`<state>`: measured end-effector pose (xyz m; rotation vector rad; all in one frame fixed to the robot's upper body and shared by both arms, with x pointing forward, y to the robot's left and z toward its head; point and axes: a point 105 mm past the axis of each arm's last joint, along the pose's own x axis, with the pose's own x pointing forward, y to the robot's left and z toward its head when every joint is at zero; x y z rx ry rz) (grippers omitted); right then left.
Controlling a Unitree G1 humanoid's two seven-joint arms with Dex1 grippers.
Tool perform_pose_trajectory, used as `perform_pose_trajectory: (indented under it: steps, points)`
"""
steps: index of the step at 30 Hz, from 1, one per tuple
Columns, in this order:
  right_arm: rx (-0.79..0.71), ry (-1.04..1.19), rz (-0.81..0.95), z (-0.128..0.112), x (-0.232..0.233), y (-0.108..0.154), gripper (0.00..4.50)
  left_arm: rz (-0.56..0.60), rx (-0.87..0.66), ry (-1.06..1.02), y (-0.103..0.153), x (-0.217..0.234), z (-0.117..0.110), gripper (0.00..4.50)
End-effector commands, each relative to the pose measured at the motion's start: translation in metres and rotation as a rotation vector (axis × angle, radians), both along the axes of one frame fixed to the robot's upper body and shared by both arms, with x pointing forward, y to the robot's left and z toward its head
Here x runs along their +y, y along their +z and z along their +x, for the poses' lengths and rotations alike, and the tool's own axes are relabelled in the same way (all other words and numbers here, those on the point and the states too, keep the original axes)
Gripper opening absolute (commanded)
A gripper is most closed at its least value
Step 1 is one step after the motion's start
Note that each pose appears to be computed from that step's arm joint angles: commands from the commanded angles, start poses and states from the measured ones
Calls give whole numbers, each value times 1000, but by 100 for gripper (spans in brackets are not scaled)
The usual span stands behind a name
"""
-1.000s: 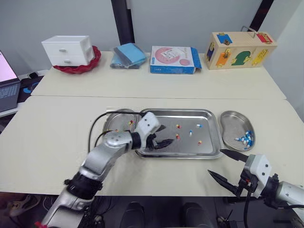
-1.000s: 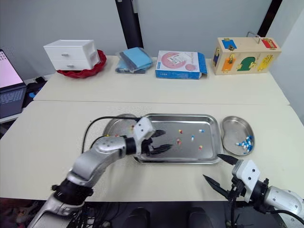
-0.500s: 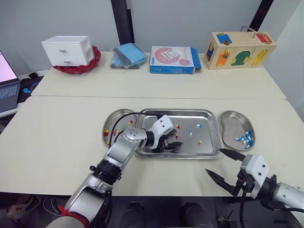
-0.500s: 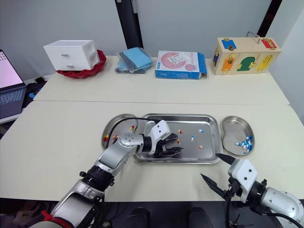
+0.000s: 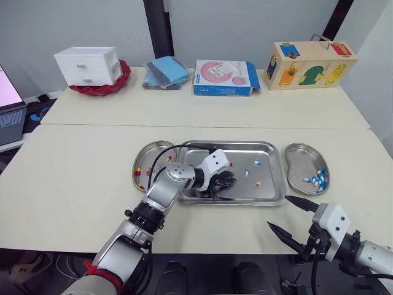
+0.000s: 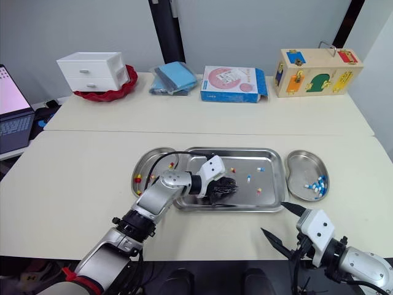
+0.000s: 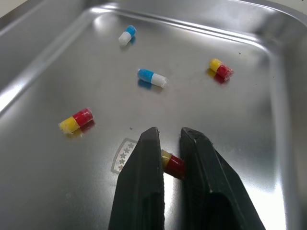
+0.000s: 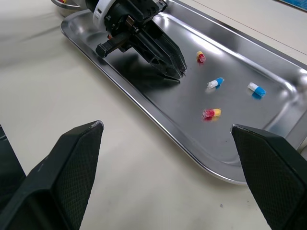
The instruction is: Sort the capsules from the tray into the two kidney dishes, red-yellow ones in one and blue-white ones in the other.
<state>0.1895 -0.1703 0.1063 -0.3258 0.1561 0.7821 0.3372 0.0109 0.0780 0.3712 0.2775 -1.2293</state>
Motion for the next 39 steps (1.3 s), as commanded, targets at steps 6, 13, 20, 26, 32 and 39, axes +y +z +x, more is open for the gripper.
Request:
perform_pose_trajectory:
  steps: [6, 13, 20, 26, 32, 39]
  points:
    - [-65, 26, -19, 0, 2, 10, 450, -60, -37, -25, 22, 1, -7, 2]
    - [-93, 121, -34, 10, 11, 12, 450, -128, -57, 63, 63, 36, -19, 2]
    - [-127, 291, 0, 19, 38, 22, 450, -115, -44, 289, 86, 117, -31, 2]
    - [-137, 430, 0, 17, 55, 18, 450, -71, -11, 521, 79, 176, -44, 2]
    - [-155, 485, 9, 21, 64, 14, 450, -60, -40, 617, 73, 189, -49, 2]
    - [-156, 497, 35, 22, 73, 12, 450, -114, -68, 684, 71, 198, -38, 27]
